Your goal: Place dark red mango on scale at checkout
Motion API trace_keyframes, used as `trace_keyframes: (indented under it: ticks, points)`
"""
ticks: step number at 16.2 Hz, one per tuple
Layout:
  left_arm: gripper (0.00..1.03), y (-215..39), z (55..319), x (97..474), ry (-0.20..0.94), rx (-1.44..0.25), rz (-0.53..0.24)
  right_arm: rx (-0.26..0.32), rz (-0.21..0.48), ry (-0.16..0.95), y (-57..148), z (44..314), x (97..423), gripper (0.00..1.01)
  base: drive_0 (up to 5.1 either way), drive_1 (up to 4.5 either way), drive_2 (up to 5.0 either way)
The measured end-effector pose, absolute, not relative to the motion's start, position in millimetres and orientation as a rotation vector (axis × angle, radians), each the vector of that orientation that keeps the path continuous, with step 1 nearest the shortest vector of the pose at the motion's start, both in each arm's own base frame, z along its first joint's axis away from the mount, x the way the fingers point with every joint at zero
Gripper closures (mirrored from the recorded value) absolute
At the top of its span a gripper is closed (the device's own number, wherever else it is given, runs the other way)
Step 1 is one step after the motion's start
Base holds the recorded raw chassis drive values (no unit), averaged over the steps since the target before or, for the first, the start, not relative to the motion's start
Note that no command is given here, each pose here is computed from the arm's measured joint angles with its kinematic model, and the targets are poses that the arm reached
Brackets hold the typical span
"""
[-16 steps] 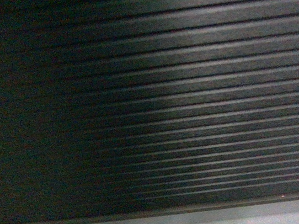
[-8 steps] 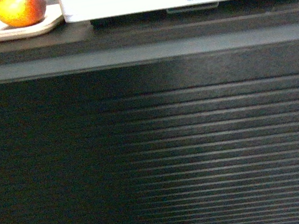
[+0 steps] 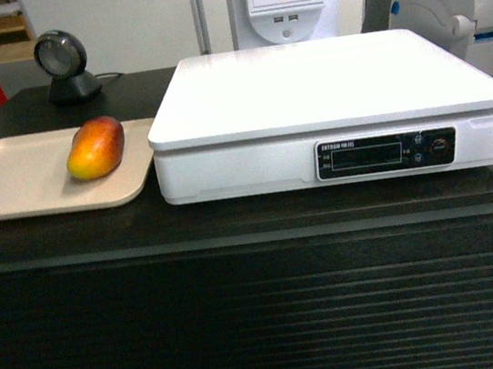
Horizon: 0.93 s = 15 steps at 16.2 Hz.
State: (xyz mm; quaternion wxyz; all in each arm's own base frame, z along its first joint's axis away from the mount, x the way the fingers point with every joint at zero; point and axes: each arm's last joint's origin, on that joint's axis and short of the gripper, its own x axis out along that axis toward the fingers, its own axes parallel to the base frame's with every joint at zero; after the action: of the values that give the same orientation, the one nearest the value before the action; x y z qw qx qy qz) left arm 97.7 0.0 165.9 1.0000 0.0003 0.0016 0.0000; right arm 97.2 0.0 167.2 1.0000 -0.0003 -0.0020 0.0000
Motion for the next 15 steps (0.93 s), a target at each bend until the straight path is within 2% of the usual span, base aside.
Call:
trace_keyframes:
  ticks: [15]
  points:
    - [0.05, 0.0, 165.8, 97.7, 0.004, 0.001, 0.0, -0.001, 0.0, -0.005, 0.0, 167.3, 97.2, 0.03, 0.0, 0.0, 0.0]
